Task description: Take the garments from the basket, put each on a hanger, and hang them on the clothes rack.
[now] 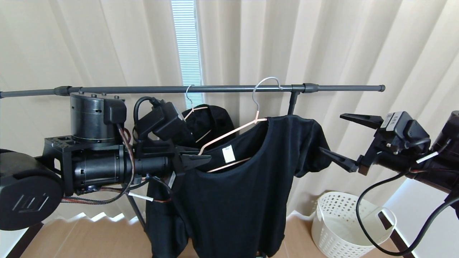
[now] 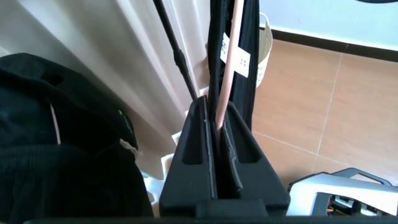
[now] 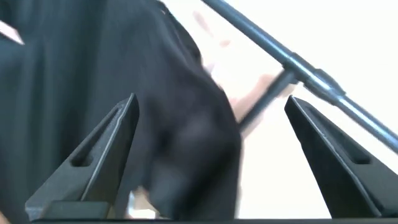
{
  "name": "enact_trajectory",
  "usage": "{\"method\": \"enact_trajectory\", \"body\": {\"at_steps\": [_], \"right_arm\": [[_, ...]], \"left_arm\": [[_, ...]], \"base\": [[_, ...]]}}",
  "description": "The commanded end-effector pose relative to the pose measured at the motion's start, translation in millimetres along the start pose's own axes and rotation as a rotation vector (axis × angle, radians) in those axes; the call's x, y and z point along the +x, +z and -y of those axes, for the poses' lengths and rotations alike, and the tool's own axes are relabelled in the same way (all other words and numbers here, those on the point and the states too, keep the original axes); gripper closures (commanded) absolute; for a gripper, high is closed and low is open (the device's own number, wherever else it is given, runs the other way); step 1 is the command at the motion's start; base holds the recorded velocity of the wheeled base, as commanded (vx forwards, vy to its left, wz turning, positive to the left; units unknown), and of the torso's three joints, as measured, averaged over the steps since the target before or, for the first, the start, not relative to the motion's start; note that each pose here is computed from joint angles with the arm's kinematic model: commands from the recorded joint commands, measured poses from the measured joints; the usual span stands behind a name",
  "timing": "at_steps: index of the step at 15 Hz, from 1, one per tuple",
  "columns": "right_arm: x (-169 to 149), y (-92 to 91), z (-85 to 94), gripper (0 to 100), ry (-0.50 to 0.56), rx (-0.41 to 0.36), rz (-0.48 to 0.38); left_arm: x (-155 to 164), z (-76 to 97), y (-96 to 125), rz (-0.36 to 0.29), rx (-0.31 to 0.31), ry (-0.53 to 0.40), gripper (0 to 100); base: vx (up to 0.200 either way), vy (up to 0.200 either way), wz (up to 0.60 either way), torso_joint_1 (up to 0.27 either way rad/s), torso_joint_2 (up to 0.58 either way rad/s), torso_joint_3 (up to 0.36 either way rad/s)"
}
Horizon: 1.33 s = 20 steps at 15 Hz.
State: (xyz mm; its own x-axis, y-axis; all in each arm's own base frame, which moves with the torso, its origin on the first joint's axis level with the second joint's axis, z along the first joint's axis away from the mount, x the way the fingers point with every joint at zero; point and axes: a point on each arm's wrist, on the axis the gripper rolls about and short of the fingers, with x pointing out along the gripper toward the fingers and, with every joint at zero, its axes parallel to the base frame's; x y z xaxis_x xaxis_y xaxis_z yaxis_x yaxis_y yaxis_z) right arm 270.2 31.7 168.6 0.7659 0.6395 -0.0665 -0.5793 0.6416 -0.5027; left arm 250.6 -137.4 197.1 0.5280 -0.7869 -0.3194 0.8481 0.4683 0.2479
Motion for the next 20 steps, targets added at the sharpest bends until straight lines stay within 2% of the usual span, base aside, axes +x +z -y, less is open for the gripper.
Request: {"method": "enact_trajectory", "body": {"at_steps": [1,3,8,14,15,20], "right_arm": [[-3.1,-9.7,4.3,0,-0.001,-0.030,-0.050],[-0.5,-20.5,5.5,0,0.005,-0.060,-0.082],[16.7,-42.9,7.3,0,0.027,-0.025,-0.125],[24.5,-51.5,6.0,0,0.029,-0.013,-0.148],[24.7,-51.3,6.3,100,0.028,-0.014,-0.147],[27.8,-49.0,11.2,100,0.011,-0.018,-0.145]], "left_arm": [[-6.6,2.6,1.7,0.008,0.000,0.005,100],[-8.7,4.3,1.9,0.010,-0.001,0.004,100],[-16.5,10.6,1.3,0.012,-0.005,0.000,100],[-19.4,17.6,-2.6,0.003,-0.008,-0.015,100],[-20.2,18.7,-1.8,0.005,-0.008,-0.017,100],[-23.4,21.2,-4.6,-0.002,-0.031,-0.017,100]], "base": [[0.000,0.000,0.00,0.000,0.00,0.000],[0.000,0.000,0.00,0.000,0.00,0.000],[0.000,0.000,0.00,0.000,0.00,0.000],[0.000,0.000,0.00,0.000,0.00,0.000],[0.000,0.000,0.00,0.000,0.00,0.000],[0.000,0.000,0.00,0.000,0.00,0.000]]}}
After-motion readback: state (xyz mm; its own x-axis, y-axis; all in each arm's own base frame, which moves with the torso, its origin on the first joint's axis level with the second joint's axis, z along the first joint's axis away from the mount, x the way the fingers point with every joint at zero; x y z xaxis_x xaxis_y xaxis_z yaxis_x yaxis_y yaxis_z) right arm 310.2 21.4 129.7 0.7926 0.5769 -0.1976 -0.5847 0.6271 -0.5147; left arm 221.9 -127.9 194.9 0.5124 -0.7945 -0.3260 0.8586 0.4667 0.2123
